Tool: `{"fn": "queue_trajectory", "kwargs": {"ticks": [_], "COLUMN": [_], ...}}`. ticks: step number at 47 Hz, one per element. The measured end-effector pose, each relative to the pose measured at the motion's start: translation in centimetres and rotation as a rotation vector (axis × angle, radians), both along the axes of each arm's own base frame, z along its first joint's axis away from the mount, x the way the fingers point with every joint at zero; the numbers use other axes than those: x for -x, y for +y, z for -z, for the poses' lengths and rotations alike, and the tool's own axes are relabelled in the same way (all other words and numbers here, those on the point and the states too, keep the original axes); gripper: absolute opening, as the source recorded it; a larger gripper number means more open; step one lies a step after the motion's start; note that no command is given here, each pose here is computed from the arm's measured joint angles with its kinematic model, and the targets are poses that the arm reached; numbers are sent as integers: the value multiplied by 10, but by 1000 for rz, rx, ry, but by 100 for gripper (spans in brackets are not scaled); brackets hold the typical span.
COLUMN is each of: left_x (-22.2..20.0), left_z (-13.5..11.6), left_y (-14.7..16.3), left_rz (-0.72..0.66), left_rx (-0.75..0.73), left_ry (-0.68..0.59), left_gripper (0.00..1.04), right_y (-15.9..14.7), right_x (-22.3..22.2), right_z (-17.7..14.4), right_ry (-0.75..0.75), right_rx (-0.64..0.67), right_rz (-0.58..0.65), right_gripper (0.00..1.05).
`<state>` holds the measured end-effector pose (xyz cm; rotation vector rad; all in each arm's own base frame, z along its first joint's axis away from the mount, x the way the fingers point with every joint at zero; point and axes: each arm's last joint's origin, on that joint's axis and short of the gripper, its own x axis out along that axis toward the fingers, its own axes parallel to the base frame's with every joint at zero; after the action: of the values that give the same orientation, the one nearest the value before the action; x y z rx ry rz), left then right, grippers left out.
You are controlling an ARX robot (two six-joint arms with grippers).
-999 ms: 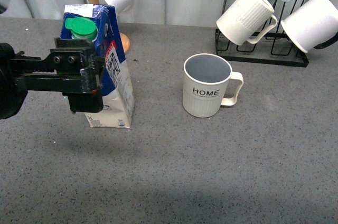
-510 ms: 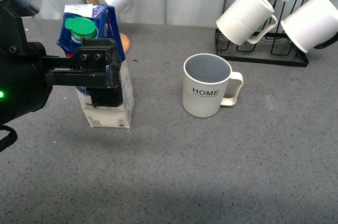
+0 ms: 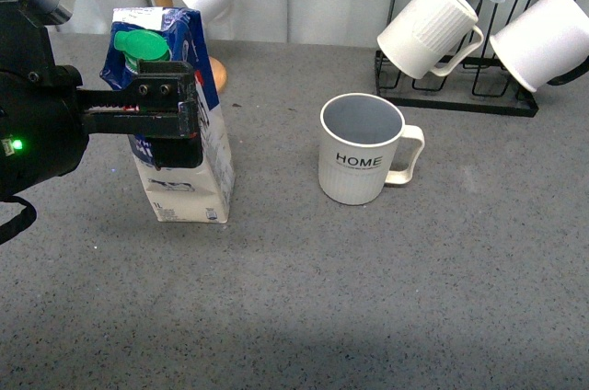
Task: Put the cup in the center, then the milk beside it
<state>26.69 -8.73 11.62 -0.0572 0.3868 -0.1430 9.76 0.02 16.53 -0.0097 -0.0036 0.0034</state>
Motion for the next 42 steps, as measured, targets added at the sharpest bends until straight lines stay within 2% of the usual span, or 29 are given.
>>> {"fn": "queue_trajectory", "kwargs": {"ticks": [2, 10, 16, 23, 28, 42], "left_x": [-1, -4, -4, -2, -3, -7], "left_z": [0, -2, -2, -9, -15, -13], "left_y": [1, 2, 1, -6, -15, -48], "left_rz": [-4, -12, -14, -1, 7, 34], "left_rx": [1, 4, 2, 2, 3, -18], "left_ry": [-1, -7, -5, -19, -40, -58], "left_gripper": [92, 55, 39, 13, 6, 6], "right_y": [0, 0, 0, 0, 0, 0], "right_x": [0, 0, 0, 0, 0, 0], "right_z": [0, 0, 0, 0, 0, 0], "right_ry": [0, 0, 0, 0, 0, 0], "right_rx": [0, 0, 0, 0, 0, 0], "right_rz": [0, 0, 0, 0, 0, 0], "right_gripper": [96, 96, 96, 96, 96, 96]}}
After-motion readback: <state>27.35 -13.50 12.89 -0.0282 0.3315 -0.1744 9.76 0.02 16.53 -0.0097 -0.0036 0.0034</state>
